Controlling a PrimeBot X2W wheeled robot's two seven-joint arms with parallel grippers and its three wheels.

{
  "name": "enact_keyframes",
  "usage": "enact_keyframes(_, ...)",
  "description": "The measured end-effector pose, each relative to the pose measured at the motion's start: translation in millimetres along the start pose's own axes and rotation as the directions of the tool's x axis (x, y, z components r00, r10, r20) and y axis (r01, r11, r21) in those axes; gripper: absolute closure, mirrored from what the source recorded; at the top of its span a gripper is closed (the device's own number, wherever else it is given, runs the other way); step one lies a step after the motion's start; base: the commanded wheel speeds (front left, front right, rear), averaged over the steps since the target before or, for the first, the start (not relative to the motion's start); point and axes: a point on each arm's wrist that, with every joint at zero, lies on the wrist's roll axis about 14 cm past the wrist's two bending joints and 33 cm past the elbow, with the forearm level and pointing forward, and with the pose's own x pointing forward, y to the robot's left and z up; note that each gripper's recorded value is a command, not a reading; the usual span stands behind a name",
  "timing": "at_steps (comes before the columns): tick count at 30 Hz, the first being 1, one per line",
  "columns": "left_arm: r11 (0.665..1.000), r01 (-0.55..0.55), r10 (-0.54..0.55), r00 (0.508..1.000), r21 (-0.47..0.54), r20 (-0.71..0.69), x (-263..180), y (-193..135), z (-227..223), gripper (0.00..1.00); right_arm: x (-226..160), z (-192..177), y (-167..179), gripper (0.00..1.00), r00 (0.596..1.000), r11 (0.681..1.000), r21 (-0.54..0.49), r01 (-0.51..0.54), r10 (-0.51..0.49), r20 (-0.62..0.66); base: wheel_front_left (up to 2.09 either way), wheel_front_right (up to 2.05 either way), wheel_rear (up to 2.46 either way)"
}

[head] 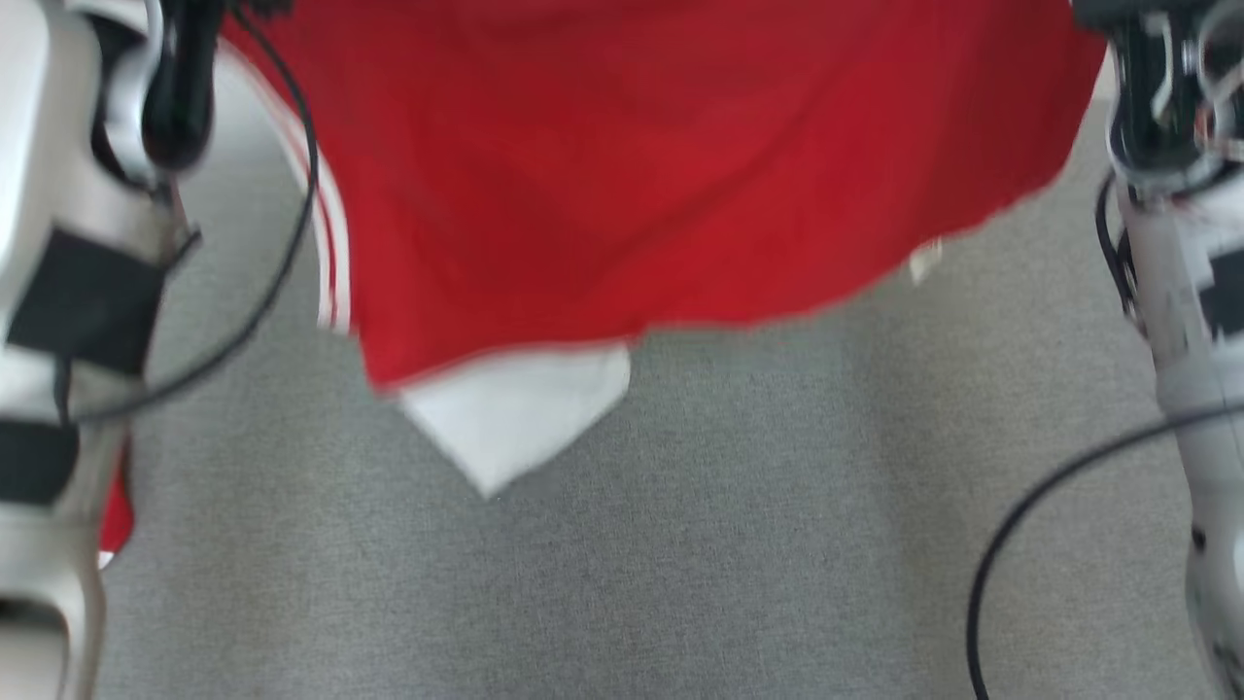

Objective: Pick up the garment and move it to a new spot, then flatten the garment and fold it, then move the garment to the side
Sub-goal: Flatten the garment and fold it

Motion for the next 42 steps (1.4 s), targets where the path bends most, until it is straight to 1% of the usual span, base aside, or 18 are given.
enact_keyframes(5, 0.996, -0.017, 0.019, 1.000, 0.087, -0.020, 29.7, 16.7, -19.1, 1.00, 32.5, -9.8, -15.3, 1.00, 0.999, 0.999, 0.017, 0.048, -0.048, 0.005, 0.00, 0.00, 0.00)
enact_keyframes(8, 0.990, -0.032, 0.030, 0.999, 0.134, 0.020, 46.5, 25.5, -19.2, 1.00, 47.8, -14.6, -26.4, 1.00, 0.997, 0.996, 0.022, 0.082, -0.082, 0.007, 0.00, 0.00, 0.00)
enact_keyframes(11, 0.990, -0.021, 0.015, 0.999, 0.139, 0.041, 62.9, 23.7, -23.2, 1.00, 60.0, -18.2, -40.8, 1.00, 0.993, 0.993, 0.025, 0.117, -0.117, 0.017, 0.00, 0.00, 0.00)
enact_keyframes(13, 0.994, -0.005, 0.002, 1.000, 0.113, 0.025, 67.4, 19.0, -41.2, 1.00, 62.6, -35.7, -46.1, 1.00, 0.993, 0.993, -0.011, 0.115, -0.115, -0.013, 0.00, 0.00, 0.00)
enact_keyframes(14, 0.995, 0.005, -0.005, 1.000, 0.096, 0.001, 66.4, 16.5, -57.0, 1.00, 60.9, -52.1, -47.4, 1.00, 0.993, 0.994, -0.029, 0.109, -0.110, -0.047, 0.00, 0.00, 0.00)
enact_keyframes(16, 0.999, -0.001, 0.004, 0.998, 0.043, -0.057, 60.0, 17.4, -93.4, 1.00, 53.8, -87.2, -51.4, 1.00, 0.988, 0.994, -0.030, 0.108, -0.111, -0.112, 0.00, 0.00, 0.00)
enact_keyframes(19, 1.000, -0.028, 0.026, 0.987, -0.013, -0.160, 36.9, 24.2, -153.8, 1.00, 29.0, -148.7, -57.9, 1.00, 0.966, 0.994, -0.031, 0.104, -0.108, -0.236, 0.00, 0.00, 0.00)
enact_keyframes(21, 0.996, -0.057, 0.042, 0.978, -0.070, -0.205, 18.1, 27.3, -185.7, 1.00, 8.4, -183.7, -61.4, 1.00, 0.947, 0.995, -0.018, 0.099, -0.100, -0.305, 0.00, 0.00, 0.00)
enact_keyframes(23, 0.989, -0.095, 0.069, 0.974, -0.114, -0.214, 1.7, 32.4, -203.9, 1.00, -11.2, -211.7, -60.9, 1.00, 0.932, 0.995, 0.022, 0.101, -0.087, -0.352, 0.00, 0.00, 0.00)
enact_keyframes(24, 0.987, -0.116, 0.088, 0.971, -0.115, -0.222, -9.3, 37.4, -212.5, 1.00, -22.5, -225.1, -59.4, 1.00, 0.923, 0.994, 0.039, 0.099, -0.077, -0.378, 0.00, 0.00, 0.00)
enact_keyframes(26, 0.976, -0.165, 0.127, 0.962, -0.143, -0.243, -37.9, 45.5, -229.5, 1.00, -44.7, -246.3, -55.0, 1.00, 0.908, 0.989, 0.096, 0.115, -0.066, -0.413, 0.00, 0.00, 0.00)
enact_keyframes(29, 0.963, -0.225, 0.178, 0.945, -0.151, -0.274, -84.1, 52.7, -243.7, 1.00, -81.6, -273.8, -42.6, 1.00, 0.880, 0.974, 0.173, 0.142, -0.044, -0.473, 0.00, 0.00, 0.00)
enact_keyframes(31, 0.954, -0.257, 0.208, 0.938, -0.154, -0.279, -109.5, 54.8, -242.0, 1.00, -104.6, -283.2, -31.5, 1.00, 0.864, 0.960, 0.225, 0.165, -0.031, -0.502, 0.00, 0.00, 0.00)
enact_keyframes(34, 0.950, -0.278, 0.232, 0.933, -0.141, -0.275, -139.5, 51.8, -232.5, 1.00, -134.7, -287.0, -23.5, 1.00, 0.844, 0.941, 0.269, 0.204, -0.030, -0.535, 0.00, 0.00, 0.00)
enact_keyframes(37, 0.945, -0.299, 0.249, 0.921, -0.132, -0.301, -170.3, 46.4, -225.9, 1.00, -165.3, -288.6, -17.1, 1.00, 0.819, 0.925, 0.290, 0.245, -0.037, -0.573, 0.00, 0.00, 0.00)
enact_keyframes(42, 0.938, -0.329, 0.271, 0.893, -0.111, -0.359, -211.3, 38.6, -207.5, 1.00, -201.8, -273.8, -18.4, 1.00, 0.797, 0.904, 0.292, 0.312, -0.082, -0.598, 0.00, 0.00, 0.00)
